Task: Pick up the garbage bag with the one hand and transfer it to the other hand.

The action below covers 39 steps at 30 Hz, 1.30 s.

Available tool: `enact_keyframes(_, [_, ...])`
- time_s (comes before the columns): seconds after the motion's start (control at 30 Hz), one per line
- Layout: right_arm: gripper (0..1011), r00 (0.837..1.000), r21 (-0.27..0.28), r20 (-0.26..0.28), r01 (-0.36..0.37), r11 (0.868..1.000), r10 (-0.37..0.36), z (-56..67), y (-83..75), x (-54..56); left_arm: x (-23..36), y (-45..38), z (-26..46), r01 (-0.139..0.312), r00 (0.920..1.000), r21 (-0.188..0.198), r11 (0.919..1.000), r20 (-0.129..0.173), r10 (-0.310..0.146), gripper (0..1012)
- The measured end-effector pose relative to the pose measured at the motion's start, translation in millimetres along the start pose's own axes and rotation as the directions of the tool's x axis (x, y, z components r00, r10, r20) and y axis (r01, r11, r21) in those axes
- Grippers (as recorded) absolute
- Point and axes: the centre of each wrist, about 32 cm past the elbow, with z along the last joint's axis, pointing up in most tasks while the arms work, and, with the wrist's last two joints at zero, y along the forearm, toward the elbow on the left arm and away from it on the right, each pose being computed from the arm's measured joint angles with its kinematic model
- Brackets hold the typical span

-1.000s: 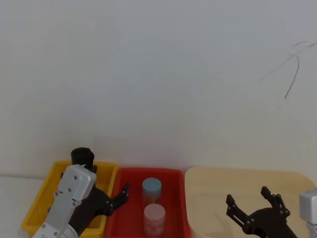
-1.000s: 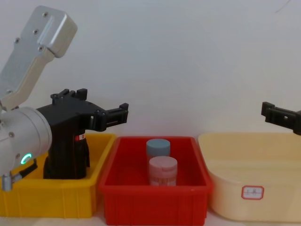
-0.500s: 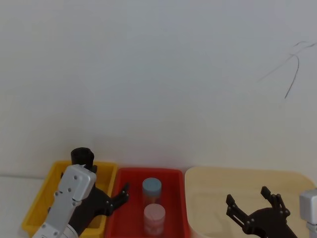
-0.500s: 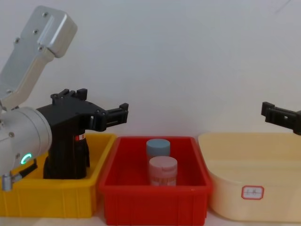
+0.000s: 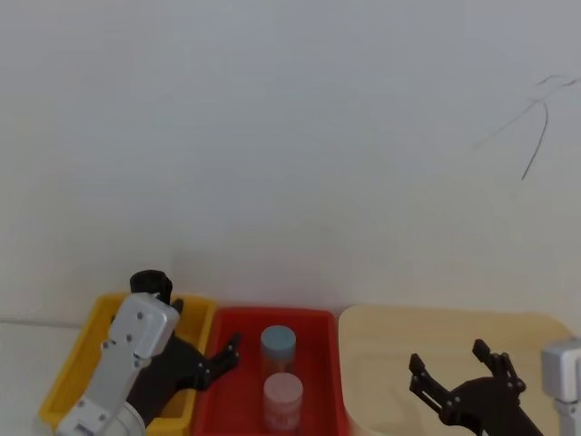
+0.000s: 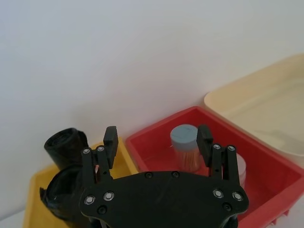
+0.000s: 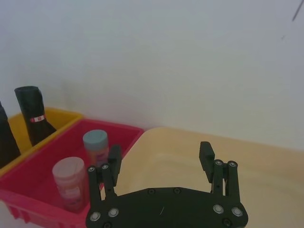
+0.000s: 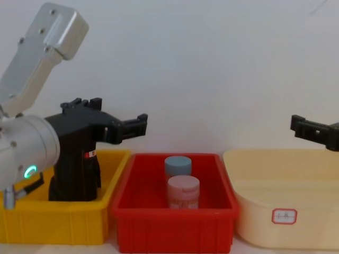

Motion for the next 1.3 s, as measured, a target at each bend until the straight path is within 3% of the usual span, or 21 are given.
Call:
enact_keyframes(0.17, [1001,1.000,-0.018,-0.016,-0.003,1.000,0.003,12.8,8.4,-6.6,8.6,-3.1,14.4,0.036,0.9992,-0.001,0.9993,-0.017,-0.036,1000])
enact_keyframes(0.3, [1001,0.999,-0.025,-0.033,-0.008,1.000,0.007,24.8,15.8,-14.0,20.9,-3.2,34.2,0.081,0.9957,-0.001,0.9967,-0.046,-0.081,1000])
enact_keyframes(0.37, [1001,0.999,-0.031,-0.046,-0.013,0.999,0.011,33.0,20.5,-19.1,25.7,-2.0,40.4,0.092,0.9943,-0.001,0.9957,-0.053,-0.092,1000])
enact_keyframes(0.47, [1001,0.998,-0.038,-0.056,-0.020,0.999,0.018,40.5,24.8,-23.9,37.3,2.7,52.6,0.110,0.9916,-0.001,0.9939,-0.068,-0.110,1000])
enact_keyframes(0.5, [1001,0.998,-0.038,-0.063,-0.026,0.999,0.024,45.9,28.2,-27.4,44.1,6.0,58.3,0.117,0.9907,-0.002,0.9931,-0.069,-0.117,1000])
enact_keyframes(0.53, [1001,0.997,-0.043,-0.067,-0.029,0.999,0.026,48.4,29.8,-28.8,44.1,6.0,58.3,0.117,0.9907,-0.002,0.9931,-0.069,-0.117,1000])
enact_keyframes(0.6, [1001,0.997,-0.046,-0.074,-0.035,0.998,0.031,52.7,32.9,-31.6,55.1,12.5,65.8,0.127,0.9891,0.007,0.9919,-0.076,-0.126,1000])
enact_keyframes(0.73, [1001,0.994,-0.064,-0.093,-0.055,0.996,0.049,63.3,43.1,-39.6,69.3,22.7,71.5,0.124,0.9897,0.028,0.9918,-0.075,-0.122,1000])
enact_keyframes(0.93, [1001,0.991,-0.099,-0.113,-0.081,0.992,0.070,67.7,58.6,-49.2,88.1,38.2,71.0,0.097,0.9927,0.073,0.9926,-0.079,-0.091,1000])
enact_keyframes(1.03, [1001,0.990,-0.122,-0.121,-0.093,0.988,0.079,65.4,65.6,-54.0,94.2,43.8,68.4,0.081,0.9938,0.090,0.9926,-0.083,-0.074,1000])
enact_keyframes(1.3, [1001,0.986,-0.169,-0.128,-0.124,0.978,0.103,56.7,81.0,-68.7,112.2,57.7,45.8,0.030,0.9923,0.146,0.9889,-0.123,-0.012,1000])
